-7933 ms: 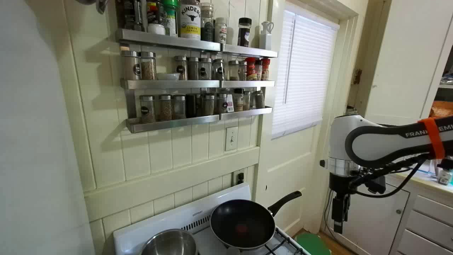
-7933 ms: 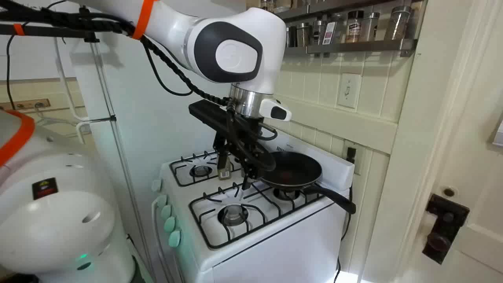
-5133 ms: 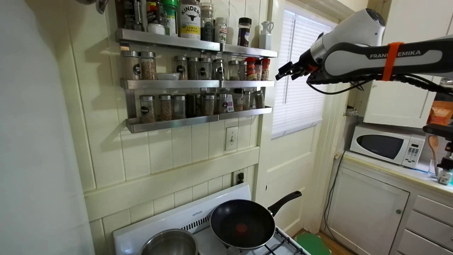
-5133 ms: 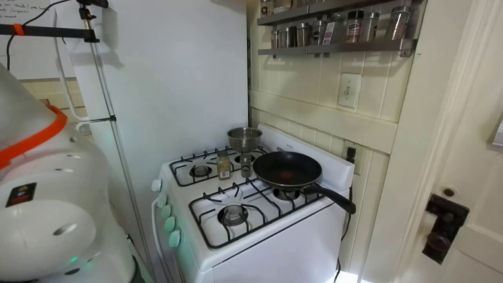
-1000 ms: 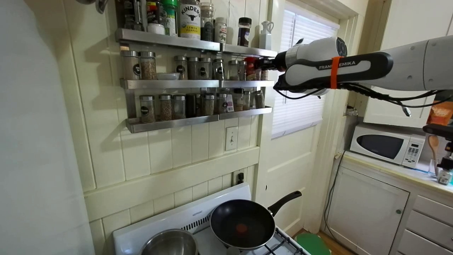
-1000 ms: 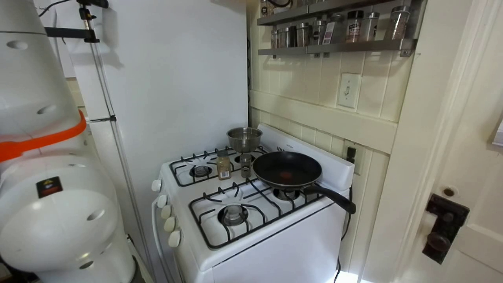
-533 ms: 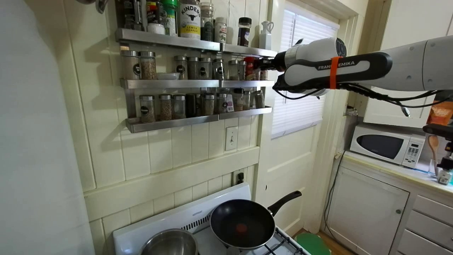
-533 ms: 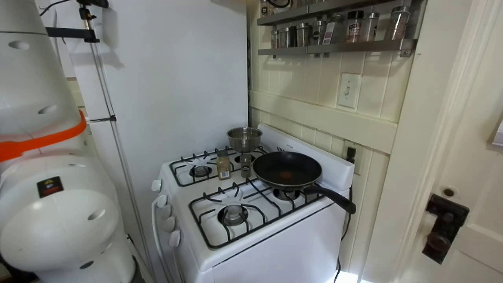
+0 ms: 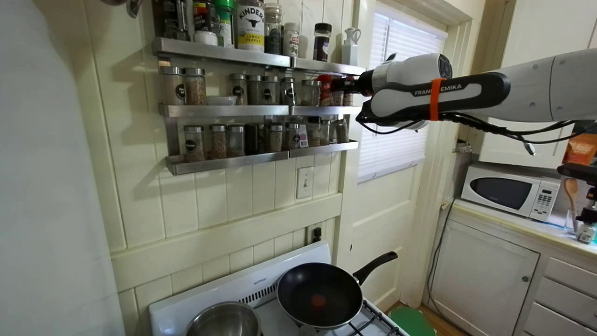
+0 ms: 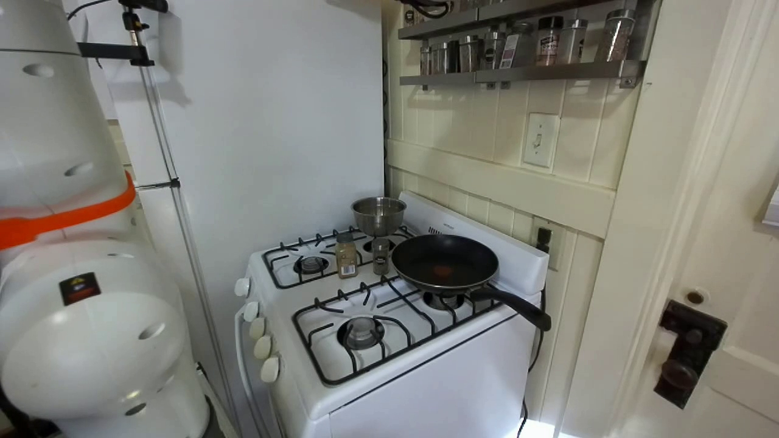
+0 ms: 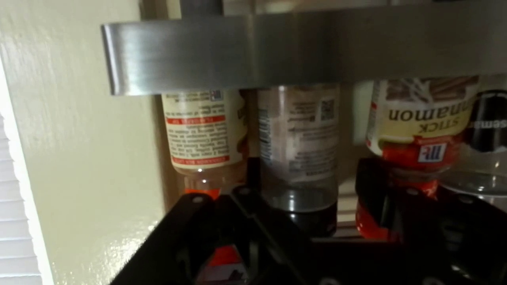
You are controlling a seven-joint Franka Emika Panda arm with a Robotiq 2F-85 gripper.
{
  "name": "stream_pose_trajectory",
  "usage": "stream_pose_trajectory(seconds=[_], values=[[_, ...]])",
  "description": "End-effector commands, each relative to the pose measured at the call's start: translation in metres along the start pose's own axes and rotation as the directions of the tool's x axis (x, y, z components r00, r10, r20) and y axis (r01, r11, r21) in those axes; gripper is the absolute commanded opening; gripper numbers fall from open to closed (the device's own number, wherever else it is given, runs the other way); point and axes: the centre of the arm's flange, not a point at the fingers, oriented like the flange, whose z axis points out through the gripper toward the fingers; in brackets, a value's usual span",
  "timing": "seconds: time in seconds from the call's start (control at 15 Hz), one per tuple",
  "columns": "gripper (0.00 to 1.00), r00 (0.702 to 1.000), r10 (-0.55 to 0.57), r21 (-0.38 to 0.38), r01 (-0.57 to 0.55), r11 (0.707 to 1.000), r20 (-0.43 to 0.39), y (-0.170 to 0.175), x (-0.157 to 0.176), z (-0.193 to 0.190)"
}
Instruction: Move one spice bottle from the middle shelf to the stove
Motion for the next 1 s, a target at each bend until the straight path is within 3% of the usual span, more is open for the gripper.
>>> stream_pose_trajectory(seconds=[0.0,0.13,0.4,0.67,0.87,0.93], values=[[0.57,1.000,-0.006,0.004,0.006,1.000,-0.024,0.007,-0.001,0.013],[0.51,1.000,-0.007,0.002,0.007,1.000,-0.025,0.007,-0.001,0.015],[0.53,0.999,-0.017,0.004,0.017,1.000,-0.028,0.007,0.000,0.019],[0.67,0.999,-0.024,0.007,0.024,1.000,-0.034,0.006,0.002,0.024],[0.61,0.999,-0.029,0.007,0.029,1.000,-0.038,0.005,0.004,0.026],[0.49,0.999,-0.030,0.008,0.031,1.000,-0.037,0.005,0.003,0.026]])
